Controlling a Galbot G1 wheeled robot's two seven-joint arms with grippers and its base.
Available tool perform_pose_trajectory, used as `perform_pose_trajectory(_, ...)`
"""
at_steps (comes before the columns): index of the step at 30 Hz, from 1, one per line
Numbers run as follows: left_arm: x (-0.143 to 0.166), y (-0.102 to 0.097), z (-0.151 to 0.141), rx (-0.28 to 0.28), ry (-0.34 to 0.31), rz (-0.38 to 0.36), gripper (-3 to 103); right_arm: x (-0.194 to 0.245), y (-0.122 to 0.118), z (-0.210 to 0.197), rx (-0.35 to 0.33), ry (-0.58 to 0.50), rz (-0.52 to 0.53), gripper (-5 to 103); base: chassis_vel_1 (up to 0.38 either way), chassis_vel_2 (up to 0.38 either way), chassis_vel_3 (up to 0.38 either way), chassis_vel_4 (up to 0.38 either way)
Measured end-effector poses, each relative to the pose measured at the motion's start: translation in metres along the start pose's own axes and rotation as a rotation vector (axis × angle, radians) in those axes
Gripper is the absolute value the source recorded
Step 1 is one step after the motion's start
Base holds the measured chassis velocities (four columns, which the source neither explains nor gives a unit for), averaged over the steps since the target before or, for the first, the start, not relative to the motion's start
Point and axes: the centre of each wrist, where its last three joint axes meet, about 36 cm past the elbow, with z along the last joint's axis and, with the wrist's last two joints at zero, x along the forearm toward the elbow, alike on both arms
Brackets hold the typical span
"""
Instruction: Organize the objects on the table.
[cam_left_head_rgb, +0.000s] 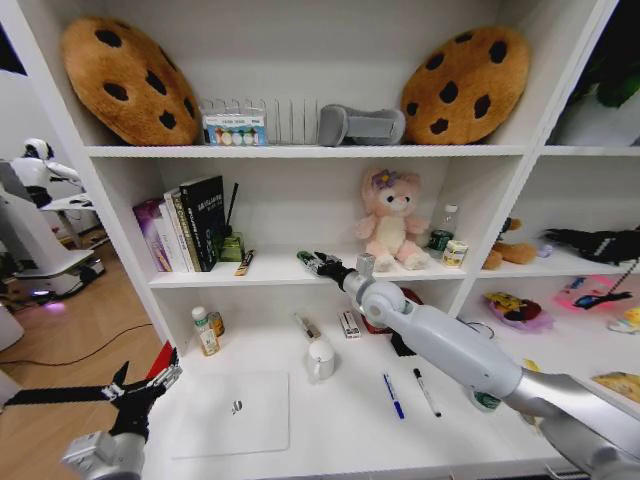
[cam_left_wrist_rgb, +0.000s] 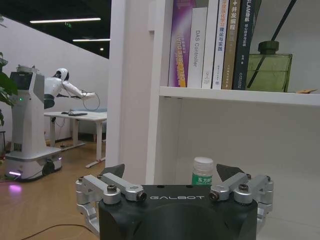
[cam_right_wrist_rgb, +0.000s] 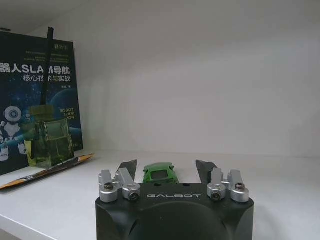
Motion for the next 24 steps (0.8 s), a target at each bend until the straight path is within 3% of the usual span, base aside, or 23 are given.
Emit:
perform_pose_trajectory(1,0.0,0.0,0.0,0.001,0.001,-0.002,100,0.002,0.002,-0.003,-0.001,-0.006,-0.003,75,0.0,0.0,0.0,0.0)
perform_pose_trajectory(3,0.0,0.0,0.001,0.002,0.001,-0.002,100,0.005,0.004,-0.007,-0.003,-0.015,-0.01,75,0.0,0.0,0.0,0.0)
perform_pose_trajectory(7,-0.001,-0.001,0.001,0.005,-0.002,0.0,100,0.028,0.015,-0.028,0.002,-0.063,-0.04,95,0.0,0.0,0.0,0.0)
perform_pose_trajectory(9,-0.001,-0.002,0.001,0.006,-0.002,-0.001,100,0.041,0.016,-0.034,0.006,-0.078,-0.048,99,0.0,0.0,0.0,0.0)
perform_pose_trajectory(15,-0.002,-0.001,0.003,0.008,0.001,-0.007,100,0.115,0.018,-0.036,0.052,-0.107,-0.047,100,0.0,0.0,0.0,0.0)
perform_pose_trajectory(18,-0.002,-0.001,0.003,0.009,0.001,-0.01,100,0.168,0.016,-0.038,0.12,-0.141,0.0,100,0.0,0.0,0.0,0.0)
perform_pose_trajectory(24,-0.002,-0.003,0.004,0.013,0.0,-0.013,100,0.215,0.021,-0.009,0.18,-0.126,0.098,100,0.0,0.0,0.0,0.0)
